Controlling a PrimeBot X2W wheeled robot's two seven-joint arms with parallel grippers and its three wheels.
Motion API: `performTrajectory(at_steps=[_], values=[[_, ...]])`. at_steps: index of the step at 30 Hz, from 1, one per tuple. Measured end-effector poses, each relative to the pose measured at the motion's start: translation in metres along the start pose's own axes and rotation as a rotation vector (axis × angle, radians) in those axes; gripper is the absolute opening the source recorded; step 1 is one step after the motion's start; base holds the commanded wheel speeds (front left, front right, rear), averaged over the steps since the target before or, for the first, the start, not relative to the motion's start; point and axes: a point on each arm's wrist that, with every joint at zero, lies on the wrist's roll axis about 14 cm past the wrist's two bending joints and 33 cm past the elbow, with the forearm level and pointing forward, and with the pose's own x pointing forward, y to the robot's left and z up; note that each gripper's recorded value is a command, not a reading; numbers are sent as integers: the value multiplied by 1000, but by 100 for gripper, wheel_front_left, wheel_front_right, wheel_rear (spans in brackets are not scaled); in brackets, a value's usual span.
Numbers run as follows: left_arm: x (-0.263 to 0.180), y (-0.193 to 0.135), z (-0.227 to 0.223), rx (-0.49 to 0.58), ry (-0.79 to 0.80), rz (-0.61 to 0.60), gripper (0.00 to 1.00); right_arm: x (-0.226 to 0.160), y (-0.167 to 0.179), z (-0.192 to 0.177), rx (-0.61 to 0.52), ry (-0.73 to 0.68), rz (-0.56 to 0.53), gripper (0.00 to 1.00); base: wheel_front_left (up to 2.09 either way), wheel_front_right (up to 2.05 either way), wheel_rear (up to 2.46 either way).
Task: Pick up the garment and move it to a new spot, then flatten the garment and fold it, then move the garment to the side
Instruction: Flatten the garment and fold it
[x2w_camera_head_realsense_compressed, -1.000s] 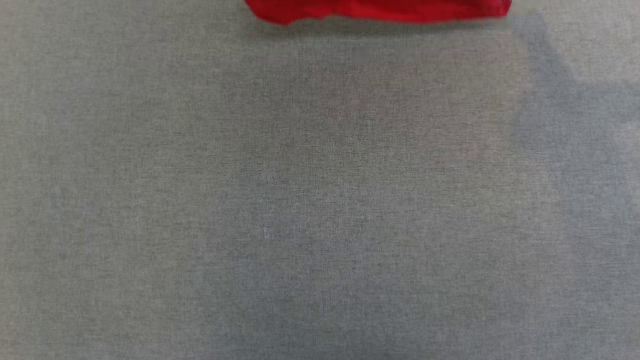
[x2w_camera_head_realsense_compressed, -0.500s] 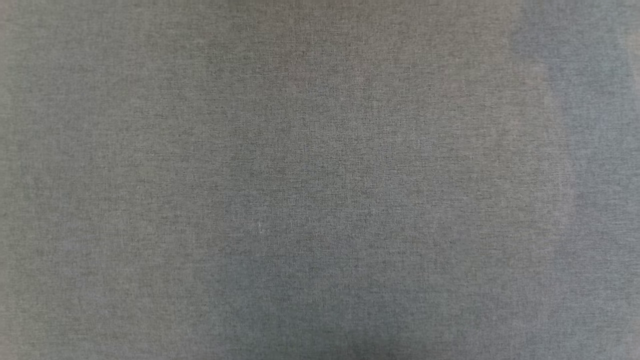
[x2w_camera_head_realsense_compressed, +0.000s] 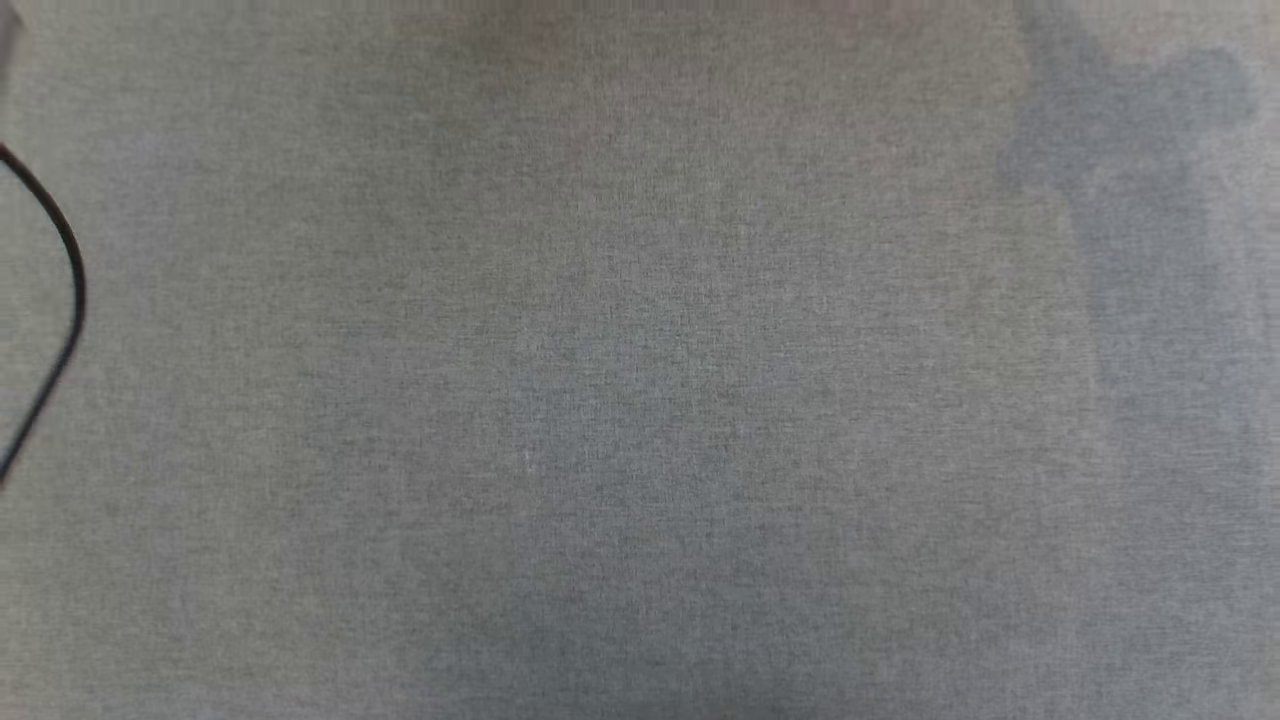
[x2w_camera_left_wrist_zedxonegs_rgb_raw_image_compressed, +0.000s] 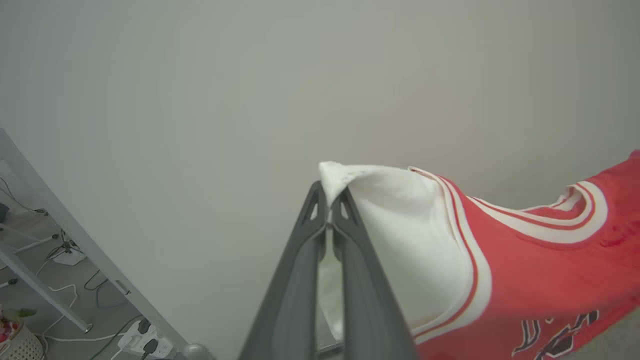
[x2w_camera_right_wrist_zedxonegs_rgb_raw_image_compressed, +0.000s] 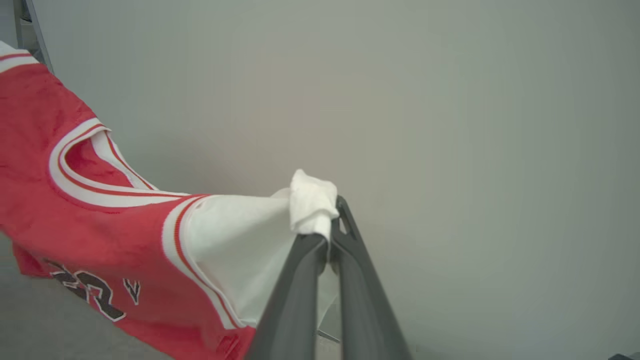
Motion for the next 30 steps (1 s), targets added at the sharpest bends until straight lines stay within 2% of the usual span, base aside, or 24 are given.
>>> performTrajectory(at_steps=[5,11,16,23,30], values=[[-43,-19,-38,-69,86,-16,0,-35,24,-30,53,68,45,0,0,0,0],[-116,-52,-84,-163,214,-6,0,-97,57,-69,111,183,110,0,0,0,0],[-178,-80,-107,-243,295,15,0,-151,77,-99,154,281,137,0,0,0,0],[-260,-108,-131,-317,414,62,0,-225,92,-133,192,406,130,0,0,0,0],[-328,-132,-159,-394,545,124,0,-287,90,-157,261,484,45,0,0,0,0]])
